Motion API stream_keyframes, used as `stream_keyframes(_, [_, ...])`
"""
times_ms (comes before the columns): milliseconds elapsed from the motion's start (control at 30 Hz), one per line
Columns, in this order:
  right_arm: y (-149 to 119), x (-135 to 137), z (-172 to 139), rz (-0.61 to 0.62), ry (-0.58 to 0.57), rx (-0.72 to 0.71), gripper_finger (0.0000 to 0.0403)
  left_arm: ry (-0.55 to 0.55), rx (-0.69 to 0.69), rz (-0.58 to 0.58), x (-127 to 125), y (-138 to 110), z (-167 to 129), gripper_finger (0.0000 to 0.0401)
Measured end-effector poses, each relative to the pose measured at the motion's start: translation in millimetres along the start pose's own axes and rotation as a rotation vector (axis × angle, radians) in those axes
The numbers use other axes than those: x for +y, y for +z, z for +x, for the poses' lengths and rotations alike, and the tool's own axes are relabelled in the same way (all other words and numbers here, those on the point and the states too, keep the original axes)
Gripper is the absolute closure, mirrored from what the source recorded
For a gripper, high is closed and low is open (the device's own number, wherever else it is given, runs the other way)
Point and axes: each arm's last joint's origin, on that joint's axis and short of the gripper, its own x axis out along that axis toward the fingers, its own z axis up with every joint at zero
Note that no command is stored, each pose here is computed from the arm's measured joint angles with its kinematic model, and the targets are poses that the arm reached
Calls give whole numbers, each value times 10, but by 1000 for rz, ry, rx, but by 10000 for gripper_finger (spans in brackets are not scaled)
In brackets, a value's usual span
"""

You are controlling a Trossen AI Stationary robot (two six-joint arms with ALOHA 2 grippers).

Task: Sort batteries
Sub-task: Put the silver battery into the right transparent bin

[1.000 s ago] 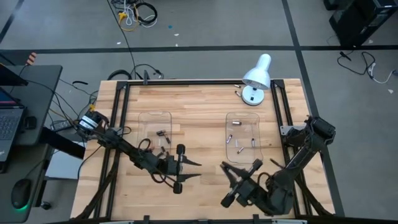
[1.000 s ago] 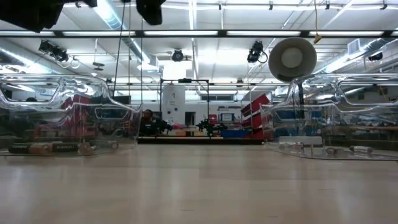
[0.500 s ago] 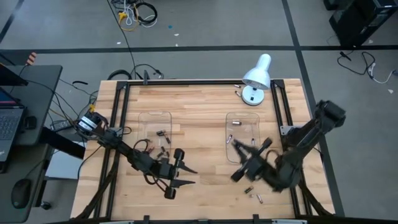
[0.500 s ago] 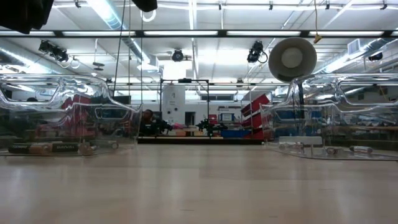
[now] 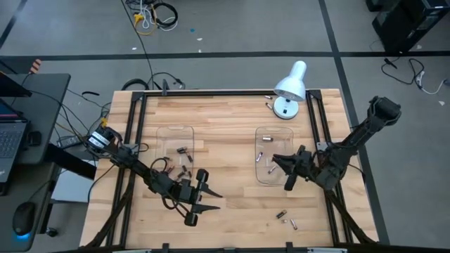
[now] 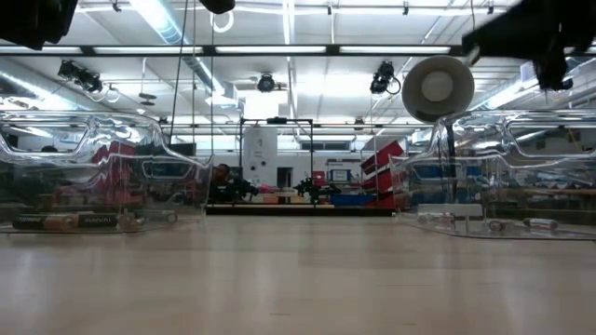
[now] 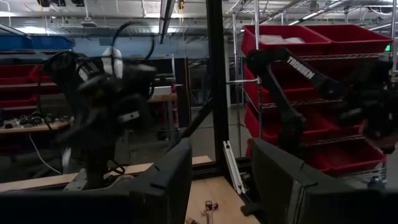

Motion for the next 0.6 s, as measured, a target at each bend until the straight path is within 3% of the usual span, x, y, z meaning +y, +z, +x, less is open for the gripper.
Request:
stream_keyframes(100, [-152,-118,36,96,53,77,380,-1,6,-1,-1,-6,0,239])
stream_keyframes(233, [-167,-110,132,38,139,206,380,-1,25,0,1,-26,1,239])
stream_keyframes(300, [-158,-140,198,-18,99,261,380,6,29,-15,5,-29,1,239])
stream_keyframes(467, [-85,-271,360,-16,-87,444,379,6,47,-22,3,-46,1,239])
stream_keyframes(600, [-48,-301,460,-21,-134,587,375,5,71,-31,1,-70,-1,239])
